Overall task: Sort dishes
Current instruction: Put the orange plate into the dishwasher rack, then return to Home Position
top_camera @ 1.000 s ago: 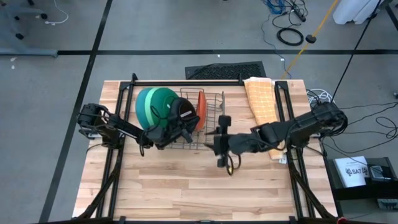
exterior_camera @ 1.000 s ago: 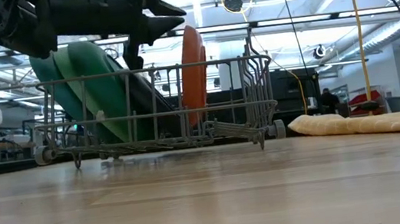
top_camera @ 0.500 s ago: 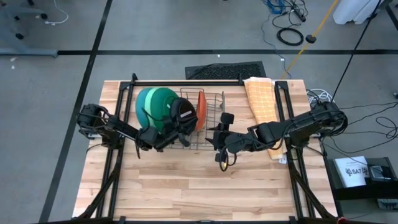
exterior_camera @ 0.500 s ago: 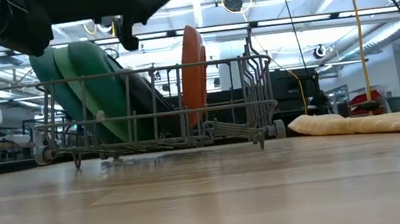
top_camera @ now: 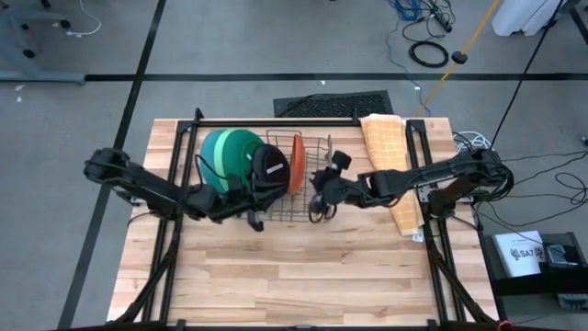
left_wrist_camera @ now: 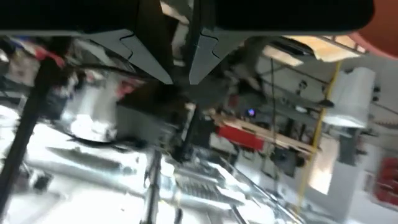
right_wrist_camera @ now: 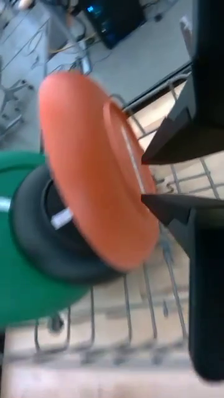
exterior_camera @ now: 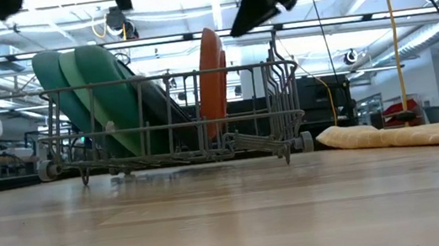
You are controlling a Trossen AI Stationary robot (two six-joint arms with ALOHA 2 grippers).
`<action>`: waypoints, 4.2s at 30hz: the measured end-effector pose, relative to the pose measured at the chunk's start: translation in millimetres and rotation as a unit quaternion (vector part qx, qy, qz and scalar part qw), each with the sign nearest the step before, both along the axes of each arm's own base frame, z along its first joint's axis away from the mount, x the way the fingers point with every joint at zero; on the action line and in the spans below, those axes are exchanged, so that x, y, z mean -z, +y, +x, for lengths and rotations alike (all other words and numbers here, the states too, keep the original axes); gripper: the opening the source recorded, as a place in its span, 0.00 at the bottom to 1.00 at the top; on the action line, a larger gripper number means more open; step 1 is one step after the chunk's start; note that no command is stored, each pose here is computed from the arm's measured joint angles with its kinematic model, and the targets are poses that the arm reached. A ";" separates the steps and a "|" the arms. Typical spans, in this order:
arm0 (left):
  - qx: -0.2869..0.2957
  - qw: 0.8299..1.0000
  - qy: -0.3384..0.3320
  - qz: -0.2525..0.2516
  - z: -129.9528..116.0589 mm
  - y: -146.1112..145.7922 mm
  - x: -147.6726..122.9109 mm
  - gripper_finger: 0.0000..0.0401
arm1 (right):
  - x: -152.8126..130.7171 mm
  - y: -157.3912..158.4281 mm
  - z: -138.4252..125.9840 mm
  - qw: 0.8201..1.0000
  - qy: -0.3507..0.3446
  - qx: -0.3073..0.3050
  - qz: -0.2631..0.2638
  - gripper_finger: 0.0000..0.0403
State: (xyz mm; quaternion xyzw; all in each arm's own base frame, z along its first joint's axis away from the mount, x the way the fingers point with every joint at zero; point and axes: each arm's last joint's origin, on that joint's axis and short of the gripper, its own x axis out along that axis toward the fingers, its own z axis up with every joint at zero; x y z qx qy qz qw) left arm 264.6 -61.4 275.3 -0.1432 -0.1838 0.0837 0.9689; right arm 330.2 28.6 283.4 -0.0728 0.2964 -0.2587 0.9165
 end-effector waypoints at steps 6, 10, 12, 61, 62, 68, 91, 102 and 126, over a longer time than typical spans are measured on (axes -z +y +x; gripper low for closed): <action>0.033 0.999 0.032 0.022 -25.4 -9.3 -19.4 0.15 | 3.2 -27.8 2.6 0.999 -0.013 0.038 -0.001 0.01; 0.031 0.997 0.057 0.038 -41.5 -14.3 -26.9 0.15 | -0.4 -41.0 6.9 0.999 -0.030 0.025 0.002 0.02; 0.025 0.997 0.065 0.041 -48.9 -16.3 -30.0 0.15 | 0.1 -47.6 8.8 0.999 -0.035 0.026 0.005 0.02; 0.050 0.970 0.178 0.158 -166.1 1.3 3.7 0.01 | 4.2 -10.1 -107.8 0.929 -0.284 -0.238 -0.016 0.00; 0.051 0.970 0.178 0.159 -167.0 2.1 9.9 0.01 | 9.0 -9.3 -116.9 0.927 -0.288 -0.241 -0.012 0.00; 0.058 0.973 0.175 0.137 -169.0 3.7 45.5 0.00 | 29.2 -7.5 -164.6 0.903 -0.343 -0.257 -0.013 0.00; 0.139 0.958 0.185 0.167 -177.2 3.6 67.7 0.00 | 97.9 -13.6 -214.3 0.890 -0.362 -0.277 0.025 0.00; 0.176 0.960 0.144 0.161 -178.2 1.9 102.2 0.00 | 97.0 -12.9 -215.4 0.884 -0.365 -0.290 0.028 0.00; 0.052 0.975 0.177 0.124 -164.2 31.2 105.7 0.00 | 97.6 -13.4 -215.2 0.888 -0.361 -0.283 0.024 0.00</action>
